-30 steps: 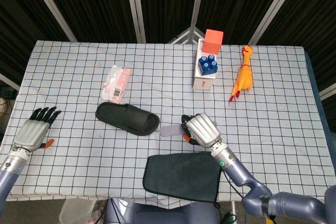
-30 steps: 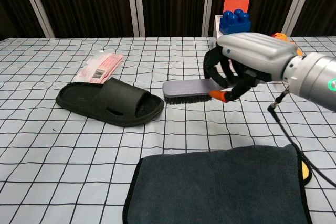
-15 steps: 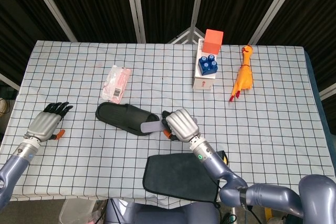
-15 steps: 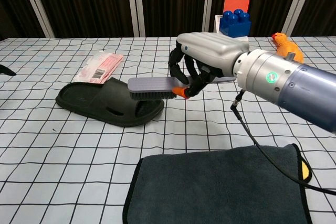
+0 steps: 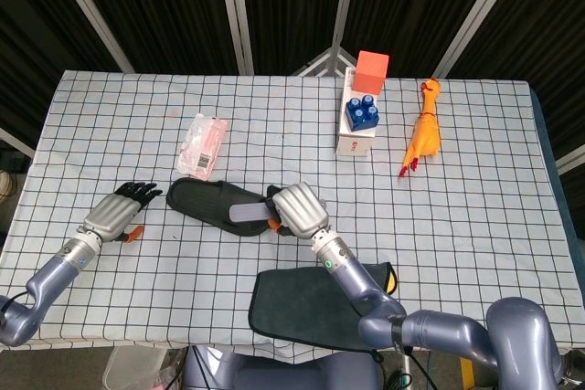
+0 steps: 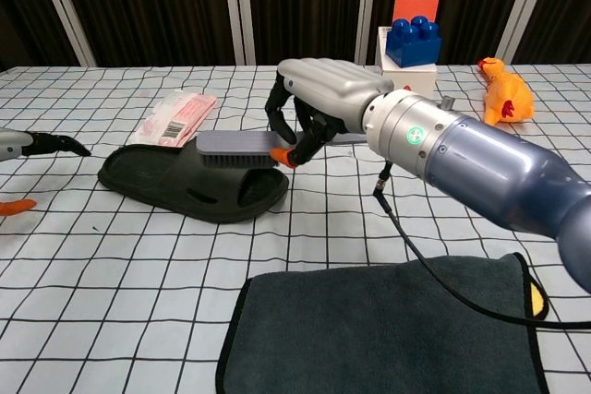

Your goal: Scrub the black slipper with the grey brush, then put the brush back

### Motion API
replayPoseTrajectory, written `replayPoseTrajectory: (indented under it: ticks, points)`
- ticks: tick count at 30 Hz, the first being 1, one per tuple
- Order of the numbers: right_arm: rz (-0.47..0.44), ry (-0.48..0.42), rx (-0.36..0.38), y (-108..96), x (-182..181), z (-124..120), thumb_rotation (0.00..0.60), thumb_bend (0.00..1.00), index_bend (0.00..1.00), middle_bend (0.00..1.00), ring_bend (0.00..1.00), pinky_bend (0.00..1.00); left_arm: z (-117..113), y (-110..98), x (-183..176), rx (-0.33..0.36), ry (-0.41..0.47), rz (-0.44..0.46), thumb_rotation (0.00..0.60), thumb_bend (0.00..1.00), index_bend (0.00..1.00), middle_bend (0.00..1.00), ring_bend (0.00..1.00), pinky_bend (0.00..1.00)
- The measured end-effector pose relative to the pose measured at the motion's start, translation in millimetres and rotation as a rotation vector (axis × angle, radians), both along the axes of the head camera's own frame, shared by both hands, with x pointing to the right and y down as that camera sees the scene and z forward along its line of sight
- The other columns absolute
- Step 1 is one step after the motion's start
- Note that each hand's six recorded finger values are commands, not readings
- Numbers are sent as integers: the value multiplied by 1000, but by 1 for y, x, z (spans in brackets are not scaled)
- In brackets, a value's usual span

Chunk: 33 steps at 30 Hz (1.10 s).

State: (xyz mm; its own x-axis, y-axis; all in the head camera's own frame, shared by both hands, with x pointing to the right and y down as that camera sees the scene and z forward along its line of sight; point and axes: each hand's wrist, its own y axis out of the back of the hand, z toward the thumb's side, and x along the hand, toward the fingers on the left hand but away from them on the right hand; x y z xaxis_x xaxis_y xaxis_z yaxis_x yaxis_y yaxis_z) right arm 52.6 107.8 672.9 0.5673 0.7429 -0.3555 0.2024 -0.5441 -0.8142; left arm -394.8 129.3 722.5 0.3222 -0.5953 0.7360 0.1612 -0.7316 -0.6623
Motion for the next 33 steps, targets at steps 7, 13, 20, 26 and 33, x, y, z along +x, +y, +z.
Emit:
replayPoseTrajectory:
  ticks: [7,13,20,26,33]
  points:
    - [18,-43,12,-2,-16,-5,600,966,790,765,641,669,16,5,29,-48,52,51,600,594,0,0,0,0]
    - [27,-84,44,1,-31,-12,600,968,791,770,649,669,27,11,39,-102,72,57,600,594,0,0,0,0]
    - [31,-74,32,4,-33,-1,600,967,790,769,649,669,28,12,35,-105,69,56,600,595,0,0,0,0]
    - [46,-34,12,5,-22,21,600,968,790,770,649,669,25,11,32,-105,62,51,600,595,0,0,0,0]
    - [47,-11,11,7,-13,32,600,967,791,770,649,669,23,11,31,-101,54,50,600,594,0,0,0,0]
